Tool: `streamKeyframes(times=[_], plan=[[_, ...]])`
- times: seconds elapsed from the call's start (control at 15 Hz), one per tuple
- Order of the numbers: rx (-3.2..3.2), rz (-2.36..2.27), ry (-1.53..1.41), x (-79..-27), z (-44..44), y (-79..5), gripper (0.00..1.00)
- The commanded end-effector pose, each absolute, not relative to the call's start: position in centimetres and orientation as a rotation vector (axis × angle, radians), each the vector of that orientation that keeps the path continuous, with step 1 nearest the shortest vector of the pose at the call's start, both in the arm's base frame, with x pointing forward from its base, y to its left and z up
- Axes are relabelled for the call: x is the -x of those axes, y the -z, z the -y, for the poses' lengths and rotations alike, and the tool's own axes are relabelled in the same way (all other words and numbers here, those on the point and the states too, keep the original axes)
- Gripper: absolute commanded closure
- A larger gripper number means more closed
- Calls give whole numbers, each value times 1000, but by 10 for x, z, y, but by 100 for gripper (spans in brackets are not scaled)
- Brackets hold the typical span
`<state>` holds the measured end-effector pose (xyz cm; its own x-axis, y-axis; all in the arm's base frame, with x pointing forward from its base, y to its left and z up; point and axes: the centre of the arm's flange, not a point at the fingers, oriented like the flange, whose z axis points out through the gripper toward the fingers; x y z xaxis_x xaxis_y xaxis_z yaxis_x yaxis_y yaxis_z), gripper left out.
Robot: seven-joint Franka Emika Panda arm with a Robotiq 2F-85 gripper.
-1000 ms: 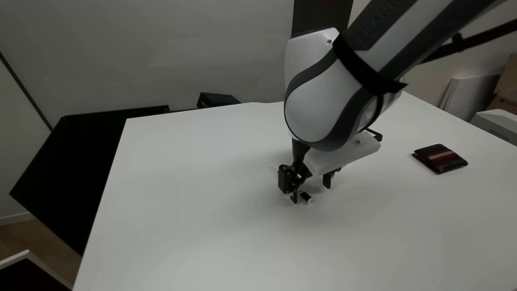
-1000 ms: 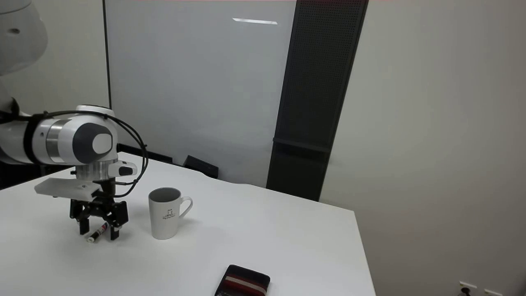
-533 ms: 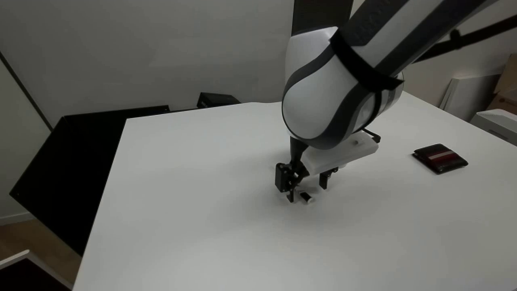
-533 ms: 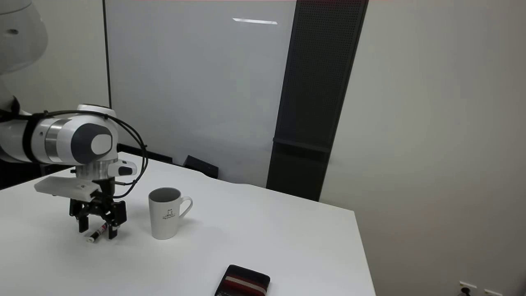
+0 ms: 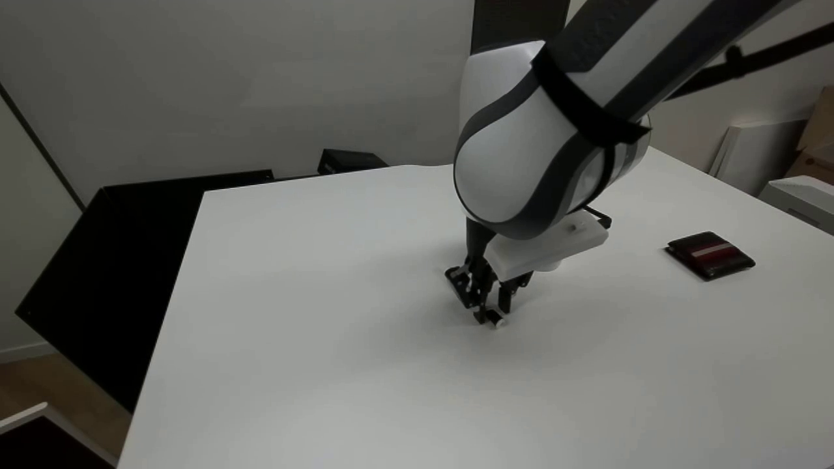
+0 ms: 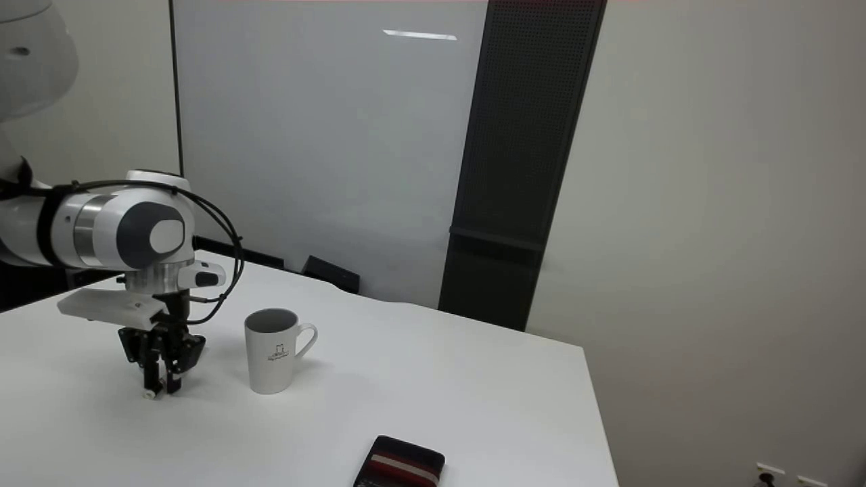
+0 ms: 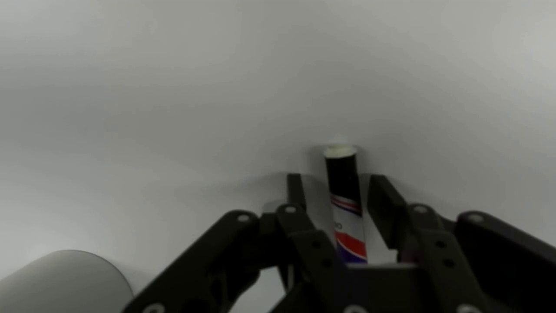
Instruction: Pick the pen and put it in the cup
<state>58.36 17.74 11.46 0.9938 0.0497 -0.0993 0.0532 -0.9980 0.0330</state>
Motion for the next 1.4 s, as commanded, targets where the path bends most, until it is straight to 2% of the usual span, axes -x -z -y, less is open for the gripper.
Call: streamKeyframes(times=[0.0, 0.2, 0.27, 0.73, 1.07, 1.33], plan=[[-3108, -64, 158, -586, -172, -115, 79], [-3106, -60, 164, -589, -169, -118, 96], [-3103, -57, 162, -591, -167, -119, 93], [-3048, 28, 188, -627, -153, -156, 93], [-3071, 318, 307, -654, -136, -215, 93], [-3094, 408, 258, -663, -118, -264, 93]])
